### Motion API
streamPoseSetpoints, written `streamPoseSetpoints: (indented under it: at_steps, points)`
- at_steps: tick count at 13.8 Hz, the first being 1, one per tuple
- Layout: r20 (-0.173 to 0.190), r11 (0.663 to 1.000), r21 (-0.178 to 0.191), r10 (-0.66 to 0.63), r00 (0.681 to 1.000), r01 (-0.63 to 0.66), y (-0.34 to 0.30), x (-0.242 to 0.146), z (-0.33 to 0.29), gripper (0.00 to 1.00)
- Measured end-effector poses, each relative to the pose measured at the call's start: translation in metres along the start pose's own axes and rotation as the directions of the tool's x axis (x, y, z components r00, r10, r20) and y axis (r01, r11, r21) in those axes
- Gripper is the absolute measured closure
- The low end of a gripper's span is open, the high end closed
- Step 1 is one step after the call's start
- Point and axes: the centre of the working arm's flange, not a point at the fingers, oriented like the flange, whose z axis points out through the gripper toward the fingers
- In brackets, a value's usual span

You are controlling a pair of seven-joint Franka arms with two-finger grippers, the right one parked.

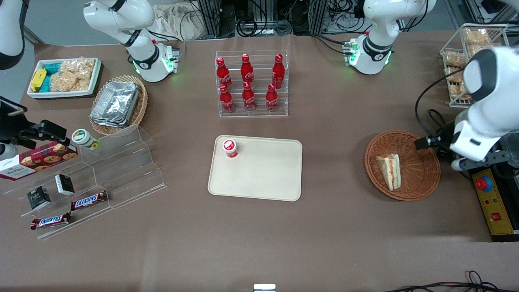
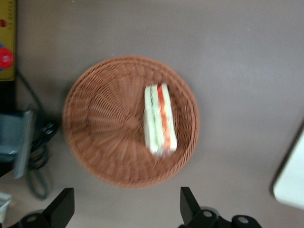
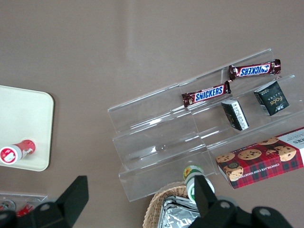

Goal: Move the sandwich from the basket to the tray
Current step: 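Move the left gripper down over the wrapped sandwich in the wicker basket, then close the left gripper on the wrapped sandwich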

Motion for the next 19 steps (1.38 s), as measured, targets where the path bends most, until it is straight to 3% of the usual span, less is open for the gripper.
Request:
streamPoseSetpoints:
  at_steps: [8,12,17,19]
  points:
    - [-0.085,0.998,-0.052,-0.031,0.996,0.027,0.019,-0.012,0.145,0.00]
    - [-0.073,0.998,-0.056,-0.034,0.997,0.030,0.020,-0.020,0.177,0.04]
    - [-0.077,0.998,-0.057,-0.027,0.997,0.022,0.024,-0.021,0.175,0.59]
    - [-0.099,0.998,-0.060,-0.025,0.995,0.020,0.025,-0.018,0.162,0.76]
